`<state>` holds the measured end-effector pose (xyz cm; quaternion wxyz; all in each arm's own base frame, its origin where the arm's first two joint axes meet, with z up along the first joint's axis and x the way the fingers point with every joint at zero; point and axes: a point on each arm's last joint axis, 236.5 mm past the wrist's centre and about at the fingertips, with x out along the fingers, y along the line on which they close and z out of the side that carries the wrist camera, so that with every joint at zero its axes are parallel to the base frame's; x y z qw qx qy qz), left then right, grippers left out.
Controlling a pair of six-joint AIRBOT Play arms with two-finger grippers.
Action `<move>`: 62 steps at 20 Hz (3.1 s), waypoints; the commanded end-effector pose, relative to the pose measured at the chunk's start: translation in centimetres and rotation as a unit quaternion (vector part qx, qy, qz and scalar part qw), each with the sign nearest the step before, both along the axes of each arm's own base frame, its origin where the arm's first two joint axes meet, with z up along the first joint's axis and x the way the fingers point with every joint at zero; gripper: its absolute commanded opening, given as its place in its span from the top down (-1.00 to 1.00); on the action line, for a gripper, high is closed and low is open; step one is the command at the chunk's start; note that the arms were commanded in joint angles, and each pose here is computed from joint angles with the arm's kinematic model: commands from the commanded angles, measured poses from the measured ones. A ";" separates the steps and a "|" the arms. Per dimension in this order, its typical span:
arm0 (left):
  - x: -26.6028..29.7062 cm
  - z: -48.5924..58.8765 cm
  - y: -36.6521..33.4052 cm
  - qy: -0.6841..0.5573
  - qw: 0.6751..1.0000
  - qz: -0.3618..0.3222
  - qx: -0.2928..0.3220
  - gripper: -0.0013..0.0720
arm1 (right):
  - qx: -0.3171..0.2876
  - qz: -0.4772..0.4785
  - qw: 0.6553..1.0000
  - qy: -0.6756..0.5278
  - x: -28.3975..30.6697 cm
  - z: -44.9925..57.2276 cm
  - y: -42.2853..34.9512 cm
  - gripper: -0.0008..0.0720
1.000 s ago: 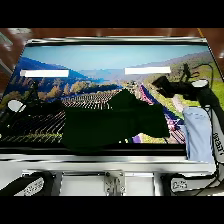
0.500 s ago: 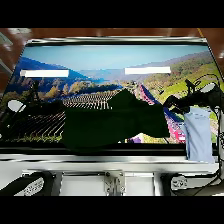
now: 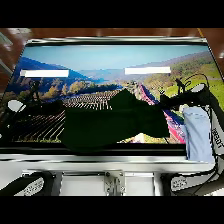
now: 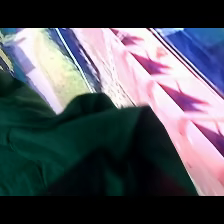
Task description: Fold the shirts.
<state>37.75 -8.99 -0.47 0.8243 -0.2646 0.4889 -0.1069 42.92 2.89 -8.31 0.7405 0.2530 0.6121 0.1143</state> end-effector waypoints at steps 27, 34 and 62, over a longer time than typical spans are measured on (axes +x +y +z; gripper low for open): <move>-26.5 48.1 6.9 -0.433 0.866 0.075 0.238 0.88 | -0.148 -0.128 0.624 -0.757 -29.6 67.0 2.0 0.83; -18.8 33.6 9.3 -0.205 0.940 0.049 0.267 0.88 | -0.194 -0.050 0.787 -0.584 -13.5 55.5 -0.2 0.83; -4.7 -0.6 13.1 0.270 0.954 -0.020 0.126 -1.00 | -0.116 0.023 0.980 -0.158 10.5 16.0 -0.6 -0.67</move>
